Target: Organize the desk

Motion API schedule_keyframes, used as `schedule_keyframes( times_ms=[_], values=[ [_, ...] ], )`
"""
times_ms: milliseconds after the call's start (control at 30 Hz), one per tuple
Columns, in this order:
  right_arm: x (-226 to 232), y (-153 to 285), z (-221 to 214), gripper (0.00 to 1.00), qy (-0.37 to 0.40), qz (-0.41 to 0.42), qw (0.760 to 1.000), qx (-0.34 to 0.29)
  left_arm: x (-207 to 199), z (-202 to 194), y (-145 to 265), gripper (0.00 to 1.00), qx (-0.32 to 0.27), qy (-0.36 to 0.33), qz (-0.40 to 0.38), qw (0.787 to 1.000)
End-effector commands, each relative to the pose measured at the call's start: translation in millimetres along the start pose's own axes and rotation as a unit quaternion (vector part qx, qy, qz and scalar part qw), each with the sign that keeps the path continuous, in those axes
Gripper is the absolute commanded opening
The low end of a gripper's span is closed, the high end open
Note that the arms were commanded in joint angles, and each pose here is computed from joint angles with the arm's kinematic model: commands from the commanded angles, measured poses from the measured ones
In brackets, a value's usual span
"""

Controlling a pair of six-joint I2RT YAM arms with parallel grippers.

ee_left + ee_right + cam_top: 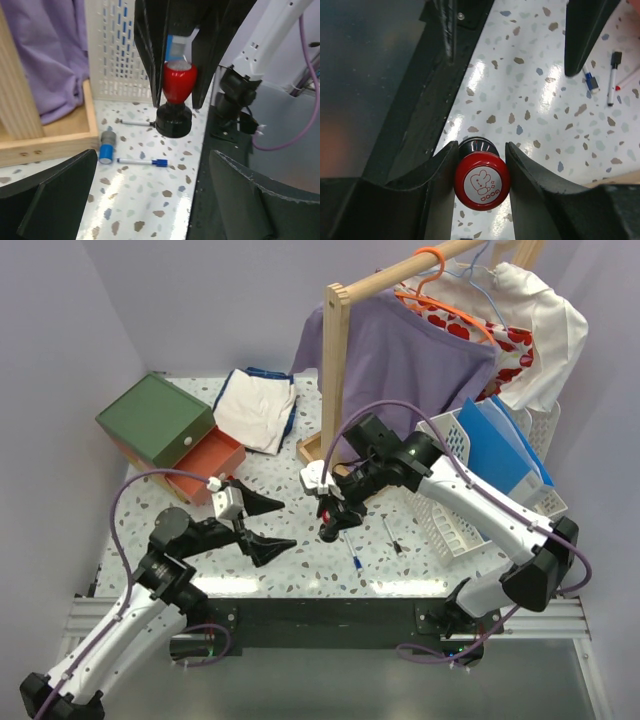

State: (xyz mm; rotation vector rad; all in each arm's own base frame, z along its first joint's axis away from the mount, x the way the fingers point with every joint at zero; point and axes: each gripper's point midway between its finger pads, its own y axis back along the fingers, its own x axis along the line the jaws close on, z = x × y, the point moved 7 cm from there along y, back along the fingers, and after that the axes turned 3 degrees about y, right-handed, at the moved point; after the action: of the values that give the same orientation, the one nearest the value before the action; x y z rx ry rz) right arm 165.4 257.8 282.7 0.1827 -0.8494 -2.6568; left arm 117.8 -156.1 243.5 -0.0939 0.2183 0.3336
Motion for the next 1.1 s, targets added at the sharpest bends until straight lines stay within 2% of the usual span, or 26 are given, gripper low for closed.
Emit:
schedule_keyframes(
  times_ms=[0,167,500,1067],
  values=[
    [24.1,11.8,16.6,0.0,0.038,0.041,0.997,-0.056,-17.6,13.2,-5.4,1.0,-0.031,-0.008,-0.088,0.996],
    [18.3,12.1,21.3,0.0,0.025,0.025,0.997,-0.065,-14.5,12.7,-13.2,1.0,-0.04,0.003,-0.083,0.996],
    [3.4,11.7,38.8,0.0,-0.006,0.015,0.996,-0.093,-11.7,-4.1,-39.8,1.0,-0.005,-0.005,-0.049,0.999],
    [-9.4,1.1,38.9,0.0,-0.041,0.005,0.993,-0.108,-20.4,3.8,-59.5,0.98,-0.041,-0.024,-0.048,0.998]
  ],
)
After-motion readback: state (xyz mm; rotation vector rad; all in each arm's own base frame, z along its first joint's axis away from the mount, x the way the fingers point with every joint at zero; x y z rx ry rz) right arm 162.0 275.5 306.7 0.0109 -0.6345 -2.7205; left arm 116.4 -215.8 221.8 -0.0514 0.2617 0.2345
